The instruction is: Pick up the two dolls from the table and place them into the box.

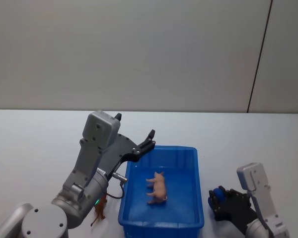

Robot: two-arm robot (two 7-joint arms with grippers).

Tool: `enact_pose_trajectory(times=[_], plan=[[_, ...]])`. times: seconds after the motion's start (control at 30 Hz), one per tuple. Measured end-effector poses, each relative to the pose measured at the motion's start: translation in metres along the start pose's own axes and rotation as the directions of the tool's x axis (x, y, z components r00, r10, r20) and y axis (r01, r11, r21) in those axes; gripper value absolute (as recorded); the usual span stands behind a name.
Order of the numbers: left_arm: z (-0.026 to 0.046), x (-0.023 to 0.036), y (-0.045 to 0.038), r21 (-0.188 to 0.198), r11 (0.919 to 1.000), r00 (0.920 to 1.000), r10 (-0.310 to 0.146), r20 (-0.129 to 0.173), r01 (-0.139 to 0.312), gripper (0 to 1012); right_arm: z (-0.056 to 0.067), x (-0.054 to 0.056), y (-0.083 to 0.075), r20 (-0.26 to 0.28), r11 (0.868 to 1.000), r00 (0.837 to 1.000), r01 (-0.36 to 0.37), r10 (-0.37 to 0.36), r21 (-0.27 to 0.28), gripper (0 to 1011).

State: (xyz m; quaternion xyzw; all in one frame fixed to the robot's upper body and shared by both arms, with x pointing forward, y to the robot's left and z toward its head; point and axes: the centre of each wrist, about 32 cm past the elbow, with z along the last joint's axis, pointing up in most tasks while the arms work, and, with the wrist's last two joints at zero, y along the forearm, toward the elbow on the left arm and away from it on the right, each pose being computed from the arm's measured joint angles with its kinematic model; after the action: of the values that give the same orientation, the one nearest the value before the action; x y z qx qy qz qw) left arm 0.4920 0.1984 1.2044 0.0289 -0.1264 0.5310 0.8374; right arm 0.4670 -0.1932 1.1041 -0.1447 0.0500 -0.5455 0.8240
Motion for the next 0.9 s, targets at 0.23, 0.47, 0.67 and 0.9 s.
enact_pose_trajectory(times=[0.23, 0.47, 0.67, 0.9], plan=[[0.0, 0.0, 0.0, 0.0, 1.0, 1.0, 0.0, 0.0, 0.0, 1001, 0.018, -0.003, -0.003, 0.007, 0.997, 1.0, -0.008, 0.007, 0.072, 219], [0.0, 0.0, 0.0, 0.0, 1.0, 1.0, 0.0, 0.0, 0.0, 1001, 0.039, -0.007, -0.004, 0.012, 0.987, 1.0, -0.03, 0.028, 0.157, 187], [0.0, 0.0, 0.0, 0.0, 1.0, 1.0, 0.0, 0.0, 0.0, 1001, 0.056, -0.011, -0.001, 0.018, 0.975, 0.998, -0.064, 0.061, 0.213, 180], [0.0, 0.0, 0.0, 0.0, 1.0, 1.0, 0.0, 0.0, 0.0, 1001, 0.069, -0.018, 0.005, 0.027, 0.964, 0.993, -0.114, 0.111, 0.241, 222]])
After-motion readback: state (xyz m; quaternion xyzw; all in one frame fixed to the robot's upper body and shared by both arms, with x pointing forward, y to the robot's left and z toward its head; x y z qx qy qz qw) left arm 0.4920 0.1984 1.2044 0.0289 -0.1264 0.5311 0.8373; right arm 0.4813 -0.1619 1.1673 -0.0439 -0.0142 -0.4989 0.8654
